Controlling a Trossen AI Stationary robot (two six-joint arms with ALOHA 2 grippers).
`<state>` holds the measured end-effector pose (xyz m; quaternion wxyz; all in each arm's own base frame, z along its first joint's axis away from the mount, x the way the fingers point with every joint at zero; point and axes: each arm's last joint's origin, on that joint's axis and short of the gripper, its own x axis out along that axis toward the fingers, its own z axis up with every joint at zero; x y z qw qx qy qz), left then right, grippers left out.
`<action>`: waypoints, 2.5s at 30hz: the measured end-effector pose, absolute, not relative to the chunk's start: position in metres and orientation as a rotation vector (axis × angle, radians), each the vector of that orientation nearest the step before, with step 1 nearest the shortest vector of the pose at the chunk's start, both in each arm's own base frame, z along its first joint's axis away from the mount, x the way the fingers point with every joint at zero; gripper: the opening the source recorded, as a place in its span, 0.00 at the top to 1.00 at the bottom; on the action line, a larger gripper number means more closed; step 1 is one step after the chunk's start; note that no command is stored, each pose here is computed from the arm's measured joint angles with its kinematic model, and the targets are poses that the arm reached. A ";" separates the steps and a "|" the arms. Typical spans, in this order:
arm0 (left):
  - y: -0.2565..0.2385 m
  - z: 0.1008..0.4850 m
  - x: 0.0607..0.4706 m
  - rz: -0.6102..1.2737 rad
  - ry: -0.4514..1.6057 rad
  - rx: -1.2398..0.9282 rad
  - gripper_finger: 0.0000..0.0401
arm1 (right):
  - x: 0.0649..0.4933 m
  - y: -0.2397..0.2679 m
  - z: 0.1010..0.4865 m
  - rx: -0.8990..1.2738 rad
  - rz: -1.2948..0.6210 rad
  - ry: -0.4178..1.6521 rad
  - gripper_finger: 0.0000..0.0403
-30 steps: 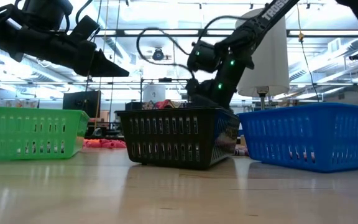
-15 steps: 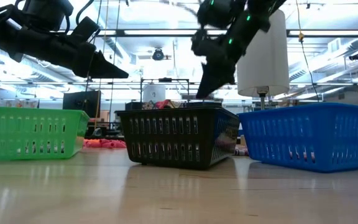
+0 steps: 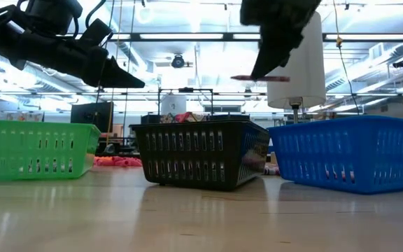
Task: Sort crayons
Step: Put the pink crayon into the left blue bin
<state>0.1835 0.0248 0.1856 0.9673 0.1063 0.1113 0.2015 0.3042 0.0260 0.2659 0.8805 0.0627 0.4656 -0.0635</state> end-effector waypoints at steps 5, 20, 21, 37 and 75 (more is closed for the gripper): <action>0.025 0.185 0.183 0.407 0.226 0.215 0.53 | 0.284 0.047 0.251 0.157 -0.110 1.002 0.91; 0.025 0.185 0.183 0.407 0.231 0.215 0.53 | 0.234 0.091 0.205 0.311 -0.022 1.001 0.91; 0.025 0.185 0.183 0.407 0.231 0.215 0.53 | 0.234 0.092 0.201 0.330 -0.010 1.002 0.91; 0.025 0.185 0.183 0.408 0.229 0.216 0.53 | 0.230 0.092 0.167 0.487 -0.033 0.998 0.75; 0.025 0.186 0.183 0.408 0.225 0.217 0.53 | 0.312 -0.058 0.155 0.052 -0.243 1.144 0.73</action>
